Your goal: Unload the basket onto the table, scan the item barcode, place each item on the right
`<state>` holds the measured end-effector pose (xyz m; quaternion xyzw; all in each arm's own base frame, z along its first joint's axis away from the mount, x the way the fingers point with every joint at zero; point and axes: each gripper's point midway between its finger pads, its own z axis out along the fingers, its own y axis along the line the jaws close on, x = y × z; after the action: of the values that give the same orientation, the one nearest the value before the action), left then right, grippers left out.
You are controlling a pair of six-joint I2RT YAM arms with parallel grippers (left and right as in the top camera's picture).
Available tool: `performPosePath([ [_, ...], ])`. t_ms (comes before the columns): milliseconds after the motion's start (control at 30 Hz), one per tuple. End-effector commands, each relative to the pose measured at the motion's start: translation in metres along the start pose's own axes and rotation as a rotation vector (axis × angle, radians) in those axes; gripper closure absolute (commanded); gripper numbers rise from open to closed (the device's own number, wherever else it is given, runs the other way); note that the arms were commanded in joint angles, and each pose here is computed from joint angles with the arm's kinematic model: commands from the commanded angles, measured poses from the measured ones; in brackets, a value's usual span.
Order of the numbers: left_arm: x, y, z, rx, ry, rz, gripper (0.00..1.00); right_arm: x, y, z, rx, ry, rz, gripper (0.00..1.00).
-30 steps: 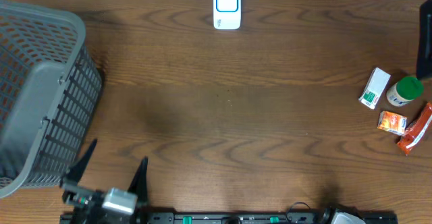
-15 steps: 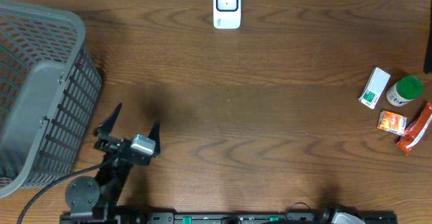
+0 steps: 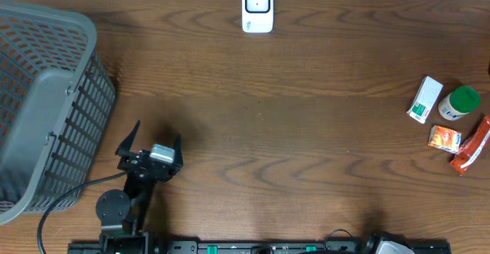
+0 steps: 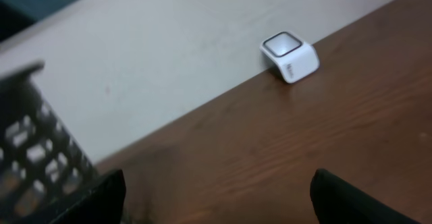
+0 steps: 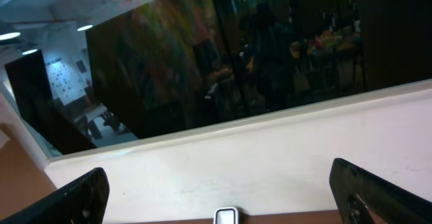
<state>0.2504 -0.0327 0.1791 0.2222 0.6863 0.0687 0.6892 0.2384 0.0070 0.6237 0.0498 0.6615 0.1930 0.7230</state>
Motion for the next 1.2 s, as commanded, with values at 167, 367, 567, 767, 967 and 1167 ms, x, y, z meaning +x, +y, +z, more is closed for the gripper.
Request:
performPosePath([
  [167,0.032,0.019,-0.001,-0.164,0.075,-0.4,0.14,0.013,-0.015,0.013,0.026,0.027,0.039,0.01],
  [367,0.041,0.025,-0.003,-0.213,0.103,-0.449,0.14,0.03,-0.017,0.023,0.001,0.061,0.055,0.01],
  [567,0.055,0.021,-0.005,-0.218,0.164,-0.458,0.14,0.052,0.01,0.004,-0.064,0.065,0.052,0.01],
  [767,0.059,0.019,-0.006,-0.214,0.181,-0.459,0.13,0.04,0.019,-0.028,-0.045,-0.008,0.021,0.01],
  [967,0.077,0.01,-0.009,-0.196,0.265,-0.47,0.14,0.042,0.021,-0.036,-0.044,-0.003,0.005,0.01],
  [1167,0.085,0.006,-0.011,-0.189,0.301,-0.475,0.14,0.048,0.019,-0.036,-0.039,0.018,0.01,0.01],
])
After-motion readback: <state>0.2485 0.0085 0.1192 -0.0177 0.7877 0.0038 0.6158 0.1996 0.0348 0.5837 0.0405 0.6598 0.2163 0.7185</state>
